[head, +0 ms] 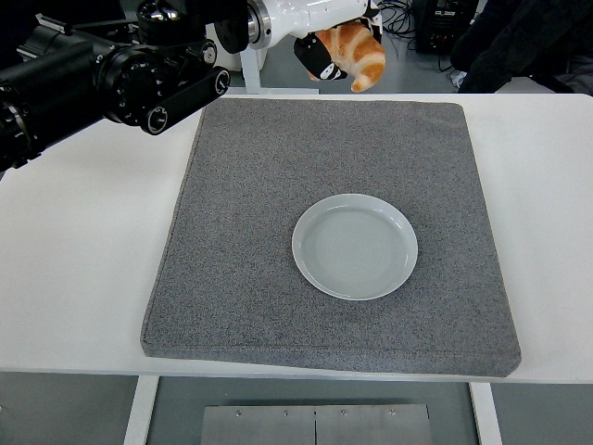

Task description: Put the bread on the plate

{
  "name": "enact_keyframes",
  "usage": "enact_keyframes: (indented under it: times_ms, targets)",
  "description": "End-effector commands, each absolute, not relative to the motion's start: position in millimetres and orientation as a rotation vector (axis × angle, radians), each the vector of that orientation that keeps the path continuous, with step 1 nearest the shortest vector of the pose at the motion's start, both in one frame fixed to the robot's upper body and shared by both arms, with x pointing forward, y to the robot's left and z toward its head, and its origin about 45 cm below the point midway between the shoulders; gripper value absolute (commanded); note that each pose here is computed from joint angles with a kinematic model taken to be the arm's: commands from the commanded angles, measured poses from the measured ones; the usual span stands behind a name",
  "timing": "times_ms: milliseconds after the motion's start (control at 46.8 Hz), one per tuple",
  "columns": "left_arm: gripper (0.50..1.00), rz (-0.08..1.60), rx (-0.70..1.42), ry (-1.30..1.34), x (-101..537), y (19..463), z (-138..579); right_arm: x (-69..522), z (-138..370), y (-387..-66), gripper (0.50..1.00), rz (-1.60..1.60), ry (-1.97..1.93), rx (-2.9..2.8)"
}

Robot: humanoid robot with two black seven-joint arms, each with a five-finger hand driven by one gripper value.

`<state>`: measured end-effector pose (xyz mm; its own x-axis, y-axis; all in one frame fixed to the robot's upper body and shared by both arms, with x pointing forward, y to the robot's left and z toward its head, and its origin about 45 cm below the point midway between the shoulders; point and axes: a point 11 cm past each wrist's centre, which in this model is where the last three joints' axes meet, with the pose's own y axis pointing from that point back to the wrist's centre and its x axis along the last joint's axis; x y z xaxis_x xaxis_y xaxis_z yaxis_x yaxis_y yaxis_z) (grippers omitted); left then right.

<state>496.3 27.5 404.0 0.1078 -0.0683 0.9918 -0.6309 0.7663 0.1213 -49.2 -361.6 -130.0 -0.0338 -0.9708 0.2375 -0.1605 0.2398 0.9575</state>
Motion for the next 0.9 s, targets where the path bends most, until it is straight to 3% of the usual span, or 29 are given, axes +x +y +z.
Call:
enact_keyframes:
  times_ms: [0, 256, 556, 876]
  targets:
    - [0.500, 0.490, 0.635, -1.428, 505, 36, 409, -49, -130, -362, 1.000, -0.957, -1.443, 1.134]
    - [0.500, 0.524, 0.649, -1.402, 511, 44, 413, -50, -130, -362, 1.000, -0.956, -1.442, 1.135]
    - [0.500, 0.330, 0.562, -1.345, 467, 2, 372, -49, -130, -362, 1.000, -0.956, -1.444, 1.135]
    - [0.500, 0.168, 0.582, -1.337, 438, -4, 316, -49, -130, -362, 1.000, -0.956, -1.444, 1.135]
